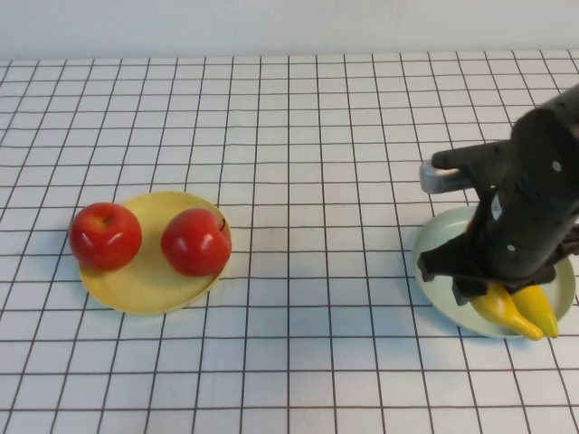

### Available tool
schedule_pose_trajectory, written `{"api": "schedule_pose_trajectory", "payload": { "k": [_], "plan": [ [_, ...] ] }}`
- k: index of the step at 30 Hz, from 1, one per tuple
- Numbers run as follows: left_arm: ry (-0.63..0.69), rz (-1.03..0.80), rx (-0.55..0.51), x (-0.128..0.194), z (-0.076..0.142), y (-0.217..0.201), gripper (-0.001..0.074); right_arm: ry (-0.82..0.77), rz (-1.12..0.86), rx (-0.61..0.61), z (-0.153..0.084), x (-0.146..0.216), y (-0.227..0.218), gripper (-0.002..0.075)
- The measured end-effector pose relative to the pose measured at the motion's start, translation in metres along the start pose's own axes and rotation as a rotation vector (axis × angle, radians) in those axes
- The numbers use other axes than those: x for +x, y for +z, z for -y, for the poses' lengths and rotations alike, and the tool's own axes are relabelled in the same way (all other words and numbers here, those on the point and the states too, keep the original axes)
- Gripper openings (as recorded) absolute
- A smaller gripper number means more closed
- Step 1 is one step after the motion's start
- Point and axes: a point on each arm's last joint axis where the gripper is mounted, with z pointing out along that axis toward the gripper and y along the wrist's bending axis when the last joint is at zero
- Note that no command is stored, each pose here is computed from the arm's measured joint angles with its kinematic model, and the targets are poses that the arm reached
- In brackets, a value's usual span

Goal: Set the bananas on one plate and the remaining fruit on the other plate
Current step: Put another type of fruit in the right plate

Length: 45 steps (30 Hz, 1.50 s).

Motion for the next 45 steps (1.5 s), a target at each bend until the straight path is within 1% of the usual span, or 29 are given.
{"api": "schedule_pose_trajectory", "payload": {
  "k": [3,5,8,11,20,23,28,32,41,45],
  "plan": [
    [0.0,0.0,0.0,0.0,0.0,0.0,-0.0001,0.042,0.002,0.001,0.013,0.003,0.014,0.0313],
    [0.0,0.0,0.0,0.0,0.0,0.0,-0.0002,0.059,0.028,-0.01,0.017,-0.001,0.017,0.0313],
    [0.0,0.0,0.0,0.0,0.0,0.0,-0.0002,0.082,0.065,-0.031,0.019,-0.007,0.023,0.0313],
    [0.0,0.0,0.0,0.0,0.0,0.0,-0.0001,0.112,0.043,-0.041,0.021,-0.01,0.032,0.0313],
    [0.0,0.0,0.0,0.0,0.0,0.0,-0.0002,0.119,-0.018,-0.048,0.018,-0.011,0.054,0.0313],
    [0.0,0.0,0.0,0.0,0.0,0.0,-0.0002,0.116,-0.016,-0.048,0.018,-0.012,0.056,0.0316],
    [0.0,0.0,0.0,0.0,0.0,0.0,-0.0001,0.114,-0.005,-0.052,0.017,-0.014,0.057,0.0357],
    [0.0,0.0,0.0,0.0,0.0,0.0,-0.0002,0.115,0.011,-0.058,0.017,-0.015,0.057,0.0367],
    [0.0,0.0,0.0,0.0,0.0,0.0,-0.0001,0.098,0.014,-0.058,0.017,-0.015,0.057,0.0367],
    [0.0,0.0,0.0,0.0,0.0,0.0,-0.0002,0.097,0.021,-0.058,0.019,-0.013,0.046,0.0335]
  ]
}}
